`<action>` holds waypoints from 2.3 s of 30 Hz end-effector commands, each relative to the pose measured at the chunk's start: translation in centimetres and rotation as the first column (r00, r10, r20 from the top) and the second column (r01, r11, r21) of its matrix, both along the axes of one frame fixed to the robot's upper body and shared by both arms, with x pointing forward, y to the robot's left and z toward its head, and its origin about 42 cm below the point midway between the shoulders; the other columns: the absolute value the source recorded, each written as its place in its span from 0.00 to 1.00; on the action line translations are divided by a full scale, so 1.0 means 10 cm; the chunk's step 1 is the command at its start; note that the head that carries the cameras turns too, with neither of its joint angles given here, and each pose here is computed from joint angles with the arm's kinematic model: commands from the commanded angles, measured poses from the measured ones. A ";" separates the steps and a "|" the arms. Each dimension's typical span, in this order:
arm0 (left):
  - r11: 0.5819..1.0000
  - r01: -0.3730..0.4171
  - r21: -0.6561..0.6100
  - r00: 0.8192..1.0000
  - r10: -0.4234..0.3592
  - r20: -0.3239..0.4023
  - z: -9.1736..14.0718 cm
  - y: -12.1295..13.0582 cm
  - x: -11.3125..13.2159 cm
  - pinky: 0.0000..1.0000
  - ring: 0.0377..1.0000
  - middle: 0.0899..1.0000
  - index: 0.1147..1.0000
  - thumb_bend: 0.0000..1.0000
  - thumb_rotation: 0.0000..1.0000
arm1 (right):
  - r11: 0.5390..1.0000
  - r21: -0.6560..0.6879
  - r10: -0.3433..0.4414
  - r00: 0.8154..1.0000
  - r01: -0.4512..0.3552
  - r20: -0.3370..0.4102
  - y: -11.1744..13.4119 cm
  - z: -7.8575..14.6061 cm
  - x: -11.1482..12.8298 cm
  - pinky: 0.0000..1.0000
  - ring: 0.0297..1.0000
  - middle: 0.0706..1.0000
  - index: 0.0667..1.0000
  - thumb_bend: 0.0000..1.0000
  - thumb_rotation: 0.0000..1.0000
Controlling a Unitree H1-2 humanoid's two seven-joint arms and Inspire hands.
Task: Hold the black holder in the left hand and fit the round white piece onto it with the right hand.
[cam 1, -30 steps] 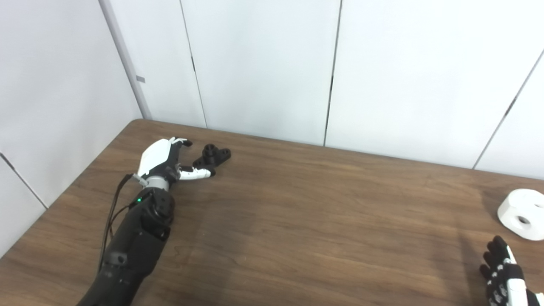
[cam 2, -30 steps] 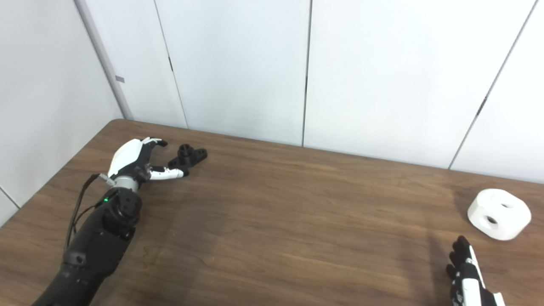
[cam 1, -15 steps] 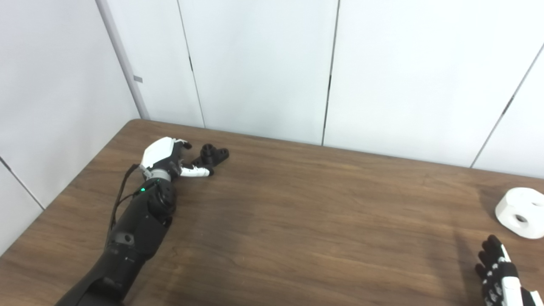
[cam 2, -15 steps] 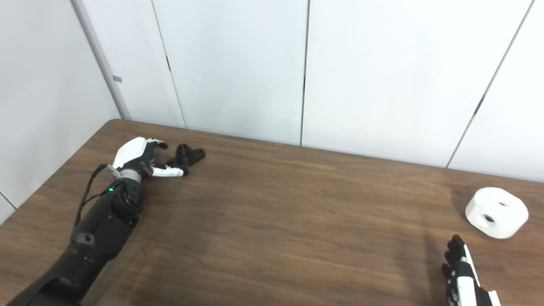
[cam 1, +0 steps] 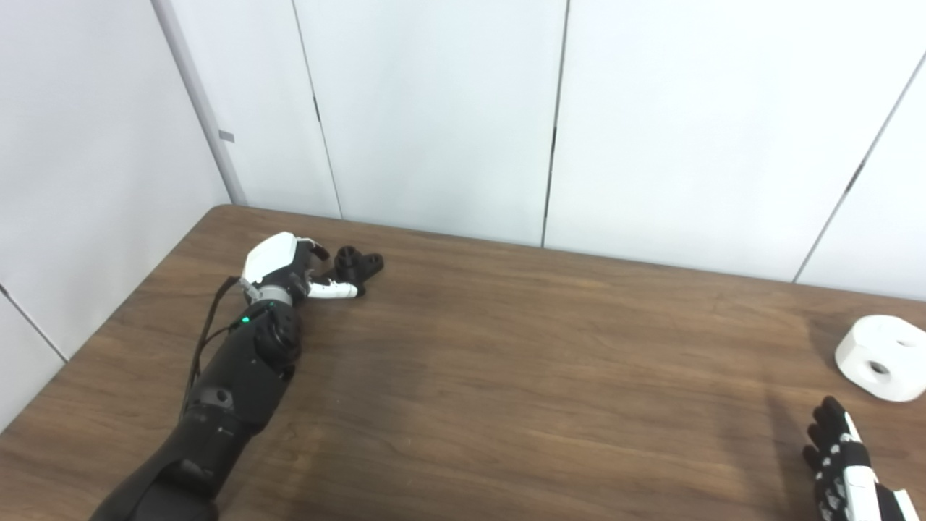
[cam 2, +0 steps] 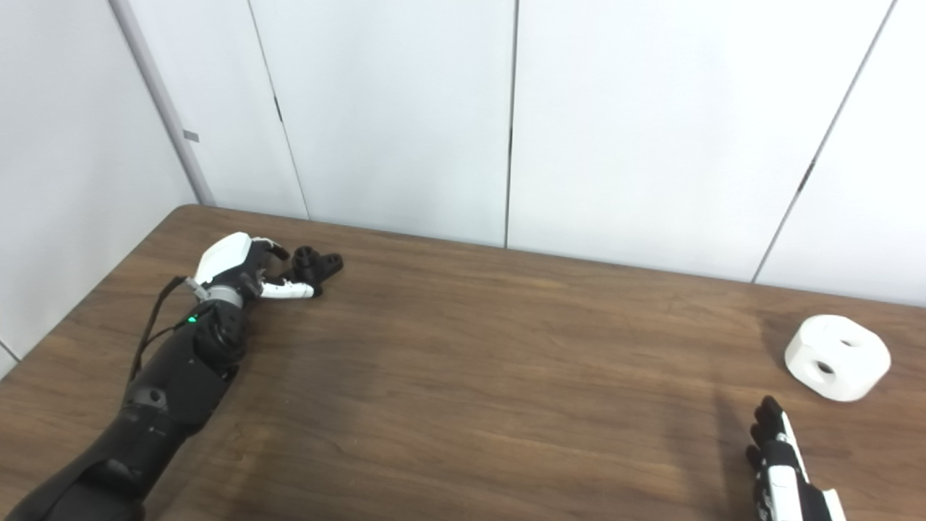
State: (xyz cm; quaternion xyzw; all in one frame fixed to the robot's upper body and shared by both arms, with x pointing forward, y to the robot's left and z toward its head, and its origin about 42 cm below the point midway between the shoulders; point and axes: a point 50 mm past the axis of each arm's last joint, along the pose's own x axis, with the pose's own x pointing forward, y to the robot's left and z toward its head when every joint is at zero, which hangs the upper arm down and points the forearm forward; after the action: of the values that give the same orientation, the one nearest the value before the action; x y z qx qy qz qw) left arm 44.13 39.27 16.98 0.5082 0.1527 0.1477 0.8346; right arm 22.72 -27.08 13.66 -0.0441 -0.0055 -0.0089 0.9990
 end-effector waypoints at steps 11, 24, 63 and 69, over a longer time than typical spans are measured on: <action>1.000 0.011 0.014 0.995 -0.012 0.096 0.26 -0.06 0.15 1.00 0.99 0.92 0.70 0.88 0.33 | 1.000 0.003 -0.002 0.998 0.001 0.070 0.04 0.16 -0.01 1.00 1.00 1.00 1.00 0.45 1.00; 1.000 -0.019 0.022 0.997 0.017 0.078 0.21 0.01 0.09 1.00 0.99 0.91 0.69 0.87 0.26 | 1.000 0.013 0.002 0.997 -0.003 0.071 0.03 0.17 -0.02 1.00 1.00 1.00 1.00 0.45 1.00; 0.998 0.054 -0.045 0.991 -0.047 0.129 0.02 -0.11 -0.03 0.93 0.90 0.76 0.42 0.52 0.04 | 1.000 0.020 0.005 0.997 -0.007 0.080 0.03 0.18 0.02 1.00 1.00 1.00 1.00 0.49 1.00; 0.991 0.134 -0.017 0.983 -0.130 0.133 0.01 -0.32 -0.19 0.96 0.88 0.75 0.42 0.52 0.05 | 1.000 0.017 0.008 0.997 -0.010 0.080 0.05 0.17 0.04 1.00 1.00 1.00 1.00 0.47 1.00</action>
State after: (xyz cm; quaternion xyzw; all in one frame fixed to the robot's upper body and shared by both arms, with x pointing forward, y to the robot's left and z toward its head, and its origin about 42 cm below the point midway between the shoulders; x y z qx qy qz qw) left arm 41.87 36.78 15.88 0.4890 0.0895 0.1265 0.8584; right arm 22.67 -26.94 14.23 -0.0360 -0.0131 -0.0059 0.9992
